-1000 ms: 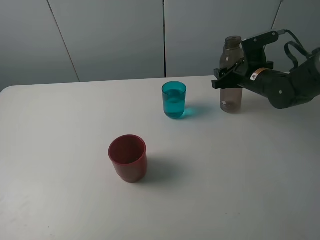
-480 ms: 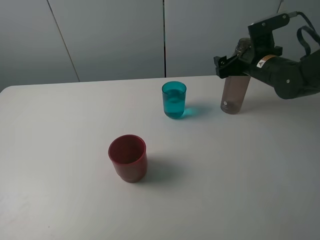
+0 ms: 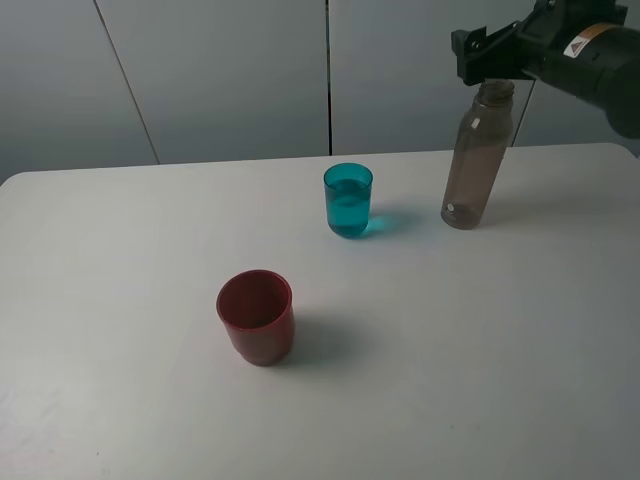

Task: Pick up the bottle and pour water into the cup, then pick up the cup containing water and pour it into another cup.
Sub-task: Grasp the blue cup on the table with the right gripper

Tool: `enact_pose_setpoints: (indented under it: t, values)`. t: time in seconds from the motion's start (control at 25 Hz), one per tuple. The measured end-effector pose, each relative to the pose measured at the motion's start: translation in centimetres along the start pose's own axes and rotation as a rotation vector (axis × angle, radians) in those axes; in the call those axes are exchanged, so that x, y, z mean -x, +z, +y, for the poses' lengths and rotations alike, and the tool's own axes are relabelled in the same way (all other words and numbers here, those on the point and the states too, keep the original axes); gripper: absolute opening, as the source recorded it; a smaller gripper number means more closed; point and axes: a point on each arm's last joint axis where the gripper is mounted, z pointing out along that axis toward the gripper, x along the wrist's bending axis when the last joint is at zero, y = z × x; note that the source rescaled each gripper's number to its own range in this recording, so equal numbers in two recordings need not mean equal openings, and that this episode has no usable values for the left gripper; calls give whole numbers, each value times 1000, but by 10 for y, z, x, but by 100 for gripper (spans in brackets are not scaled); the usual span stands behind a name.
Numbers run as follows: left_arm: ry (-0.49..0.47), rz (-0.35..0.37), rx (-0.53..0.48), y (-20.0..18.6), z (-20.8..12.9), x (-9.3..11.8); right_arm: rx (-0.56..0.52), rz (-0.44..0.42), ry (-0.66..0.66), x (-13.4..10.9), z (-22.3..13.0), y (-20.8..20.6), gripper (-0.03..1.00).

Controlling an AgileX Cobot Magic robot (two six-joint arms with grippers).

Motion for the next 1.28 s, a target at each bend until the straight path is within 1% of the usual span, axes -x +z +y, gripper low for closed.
enact_pose_setpoints:
  t: [0.2, 0.32, 0.44, 0.52, 0.64, 0.8, 0.88, 1.08, 1.28]
  values:
    - [0, 0, 0, 0, 0, 0, -57, 29, 144, 1, 28, -26, 100]
    - [0, 0, 0, 0, 0, 0, -107, 89, 165, -12, 38, -40, 100]
    - [0, 0, 0, 0, 0, 0, -139, 138, 192, -26, 38, -52, 100]
    - [0, 0, 0, 0, 0, 0, -155, 181, 188, -39, 32, -59, 100]
    - [0, 0, 0, 0, 0, 0, -202, 254, 179, -61, 14, -69, 100]
    - [0, 0, 0, 0, 0, 0, -270, 314, 153, -79, -10, -77, 100]
    - [0, 0, 0, 0, 0, 0, -267, 347, 118, -85, -24, -79, 100]
    - [0, 0, 0, 0, 0, 0, -188, 410, 120, -99, -55, -71, 100]
    - [0, 0, 0, 0, 0, 0, -158, 437, 138, -110, -84, -56, 100]
